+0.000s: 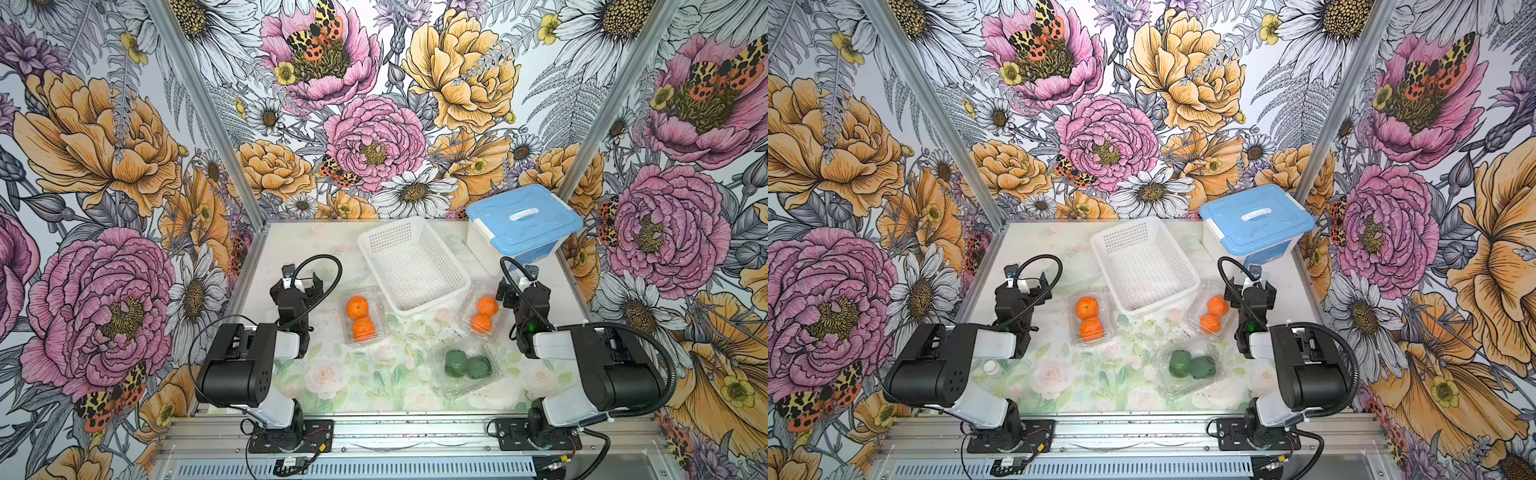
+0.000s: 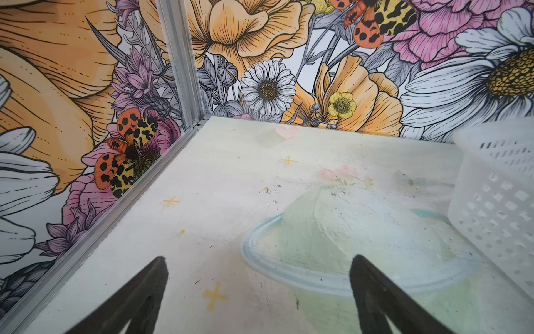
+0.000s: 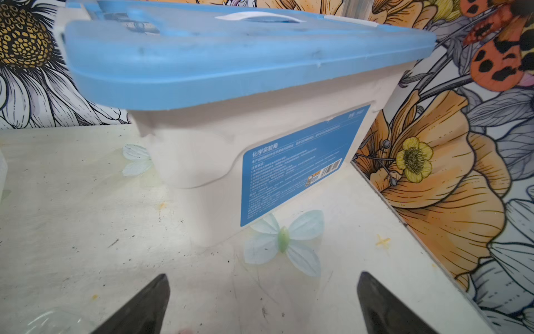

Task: Take oranges out of containers
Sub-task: Adjust the basket at the center of the board.

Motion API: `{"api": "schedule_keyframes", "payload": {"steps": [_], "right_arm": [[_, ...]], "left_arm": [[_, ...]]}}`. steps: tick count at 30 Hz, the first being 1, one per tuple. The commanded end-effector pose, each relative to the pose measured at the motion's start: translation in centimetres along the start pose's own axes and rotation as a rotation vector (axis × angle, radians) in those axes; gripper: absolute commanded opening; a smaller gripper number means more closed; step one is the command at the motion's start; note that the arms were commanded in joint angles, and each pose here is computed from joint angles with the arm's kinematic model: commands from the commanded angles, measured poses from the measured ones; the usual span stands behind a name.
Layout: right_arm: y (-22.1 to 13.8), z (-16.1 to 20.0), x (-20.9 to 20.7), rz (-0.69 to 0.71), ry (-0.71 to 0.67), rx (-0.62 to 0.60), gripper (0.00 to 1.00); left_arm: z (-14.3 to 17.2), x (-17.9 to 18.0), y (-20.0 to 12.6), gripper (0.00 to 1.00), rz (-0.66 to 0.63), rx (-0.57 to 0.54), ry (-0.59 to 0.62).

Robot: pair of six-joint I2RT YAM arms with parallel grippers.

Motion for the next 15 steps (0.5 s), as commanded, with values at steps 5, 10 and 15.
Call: {"api": "schedule_keyframes", "payload": {"steps": [5,10,15], "right_arm": [[0.33,-0.81,0.09,-0.004,0.003,-0.037,0.99],[0.35,-0.8,0.09,-0.004,0.004,-0.036,0.99],[0.53,-0.83,0.04,-0.019,0.007,-0.032,0.99]], "left_arm": [[-0.43,-0.26,0.03,0.99,0.026,-0.008,0.002],[-0.4,-0.27,0.03,0.99,0.027,-0.007,0.003],[-0.43,-0.25,0.05,0.99,0.026,-0.007,0.001]]}}
Point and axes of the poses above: each gripper's point midway between its finger pads, its own y axis out along the fingers, its own x axis along the line the jaws close on, z = x × y, the point moved 10 cm from there along -y, back along the fingers, and after that the axes turned 12 degrees about -y, right-handed, at the moved point
